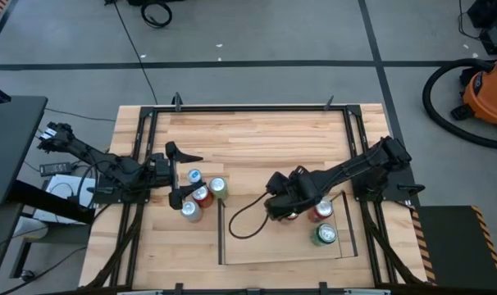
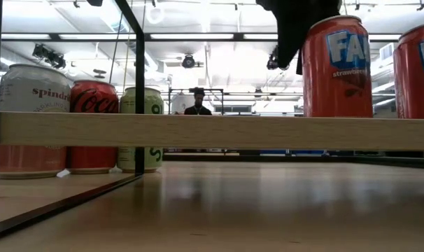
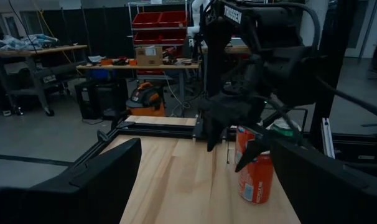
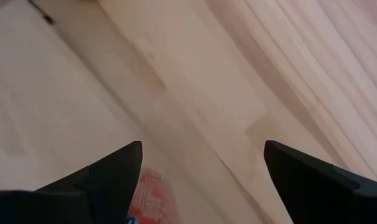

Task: Place canned beverage on shelf
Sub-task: Put the red soda can on the shelf

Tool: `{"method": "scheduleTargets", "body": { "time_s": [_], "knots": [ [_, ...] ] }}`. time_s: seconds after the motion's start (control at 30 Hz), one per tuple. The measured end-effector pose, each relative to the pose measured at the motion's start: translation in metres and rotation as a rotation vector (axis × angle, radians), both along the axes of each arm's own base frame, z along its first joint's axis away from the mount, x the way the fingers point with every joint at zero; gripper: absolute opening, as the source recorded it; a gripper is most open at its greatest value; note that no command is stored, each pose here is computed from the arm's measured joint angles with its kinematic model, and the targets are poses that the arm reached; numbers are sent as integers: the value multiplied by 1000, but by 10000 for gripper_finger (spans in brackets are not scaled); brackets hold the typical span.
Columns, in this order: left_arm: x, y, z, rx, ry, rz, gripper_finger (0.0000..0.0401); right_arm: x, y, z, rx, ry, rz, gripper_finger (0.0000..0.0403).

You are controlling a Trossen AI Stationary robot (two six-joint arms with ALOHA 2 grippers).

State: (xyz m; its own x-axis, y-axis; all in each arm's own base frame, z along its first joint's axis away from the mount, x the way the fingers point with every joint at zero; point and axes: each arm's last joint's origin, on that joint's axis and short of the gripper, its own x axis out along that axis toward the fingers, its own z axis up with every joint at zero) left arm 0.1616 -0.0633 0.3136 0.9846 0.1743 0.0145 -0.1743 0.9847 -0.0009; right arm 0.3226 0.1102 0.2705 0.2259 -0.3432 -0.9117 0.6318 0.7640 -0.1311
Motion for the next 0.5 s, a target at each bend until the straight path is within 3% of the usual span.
{"method": "scheduleTargets", "body": {
  "time_s": [0.33, 0.5],
  "knots": [
    [0, 0, 0, 1, 1, 0, 368, -7, -15, -1, 9, 122, -55, 348],
    [0, 0, 0, 1, 1, 0, 368, -2, -13, 9, 20, 71, -14, 348]
  ]
}}
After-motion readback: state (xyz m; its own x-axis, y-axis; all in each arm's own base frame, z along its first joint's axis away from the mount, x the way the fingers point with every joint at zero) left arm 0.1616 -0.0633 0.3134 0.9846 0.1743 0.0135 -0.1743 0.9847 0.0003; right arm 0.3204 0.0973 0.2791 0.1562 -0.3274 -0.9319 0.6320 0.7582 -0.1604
